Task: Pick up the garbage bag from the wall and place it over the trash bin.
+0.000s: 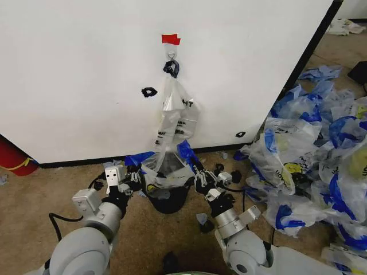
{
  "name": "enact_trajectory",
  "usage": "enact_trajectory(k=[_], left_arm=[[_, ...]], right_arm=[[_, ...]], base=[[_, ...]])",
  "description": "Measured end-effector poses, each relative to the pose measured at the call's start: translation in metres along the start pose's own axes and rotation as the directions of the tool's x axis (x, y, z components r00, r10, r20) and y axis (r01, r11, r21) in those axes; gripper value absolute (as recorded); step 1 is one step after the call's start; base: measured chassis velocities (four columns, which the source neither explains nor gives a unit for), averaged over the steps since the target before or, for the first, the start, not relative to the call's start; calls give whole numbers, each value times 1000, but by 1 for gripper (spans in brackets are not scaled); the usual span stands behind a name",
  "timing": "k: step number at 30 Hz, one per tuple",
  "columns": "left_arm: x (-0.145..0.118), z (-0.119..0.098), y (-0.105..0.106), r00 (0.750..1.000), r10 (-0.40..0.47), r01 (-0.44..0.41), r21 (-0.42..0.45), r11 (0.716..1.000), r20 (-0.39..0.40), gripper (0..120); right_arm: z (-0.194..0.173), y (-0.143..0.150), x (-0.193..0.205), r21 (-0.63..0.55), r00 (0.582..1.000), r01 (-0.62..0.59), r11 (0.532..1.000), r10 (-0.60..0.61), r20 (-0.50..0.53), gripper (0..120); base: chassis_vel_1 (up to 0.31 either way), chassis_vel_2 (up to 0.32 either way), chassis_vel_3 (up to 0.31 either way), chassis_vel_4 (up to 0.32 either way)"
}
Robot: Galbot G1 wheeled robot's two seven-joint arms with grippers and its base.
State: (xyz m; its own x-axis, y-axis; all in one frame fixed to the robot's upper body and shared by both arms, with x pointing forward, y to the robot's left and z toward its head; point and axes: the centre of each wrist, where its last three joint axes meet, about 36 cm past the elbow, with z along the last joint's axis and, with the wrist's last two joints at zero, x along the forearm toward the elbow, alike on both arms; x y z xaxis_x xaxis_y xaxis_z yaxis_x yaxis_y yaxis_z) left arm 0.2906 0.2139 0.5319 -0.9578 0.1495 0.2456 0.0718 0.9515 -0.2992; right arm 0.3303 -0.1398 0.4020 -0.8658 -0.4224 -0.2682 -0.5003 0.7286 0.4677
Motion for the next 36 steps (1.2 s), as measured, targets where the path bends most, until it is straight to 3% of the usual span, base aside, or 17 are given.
enact_trajectory(k=[14,28,36], left_arm=[[-12,12,8,999,-41,41,-9,999,8,0],[14,7,5,999,-36,36,-25,999,-11,0],[24,26,10,995,-85,83,-36,996,-49,0]], right_arm=[[3,-23,6,34,997,-69,997,69,28,0],[-9,-24,46,43,995,-100,994,99,29,0],[-2,-31,61,52,991,-133,990,132,26,0]], base=[[0,0,0,0],[0,0,0,0],[0,0,0,0]])
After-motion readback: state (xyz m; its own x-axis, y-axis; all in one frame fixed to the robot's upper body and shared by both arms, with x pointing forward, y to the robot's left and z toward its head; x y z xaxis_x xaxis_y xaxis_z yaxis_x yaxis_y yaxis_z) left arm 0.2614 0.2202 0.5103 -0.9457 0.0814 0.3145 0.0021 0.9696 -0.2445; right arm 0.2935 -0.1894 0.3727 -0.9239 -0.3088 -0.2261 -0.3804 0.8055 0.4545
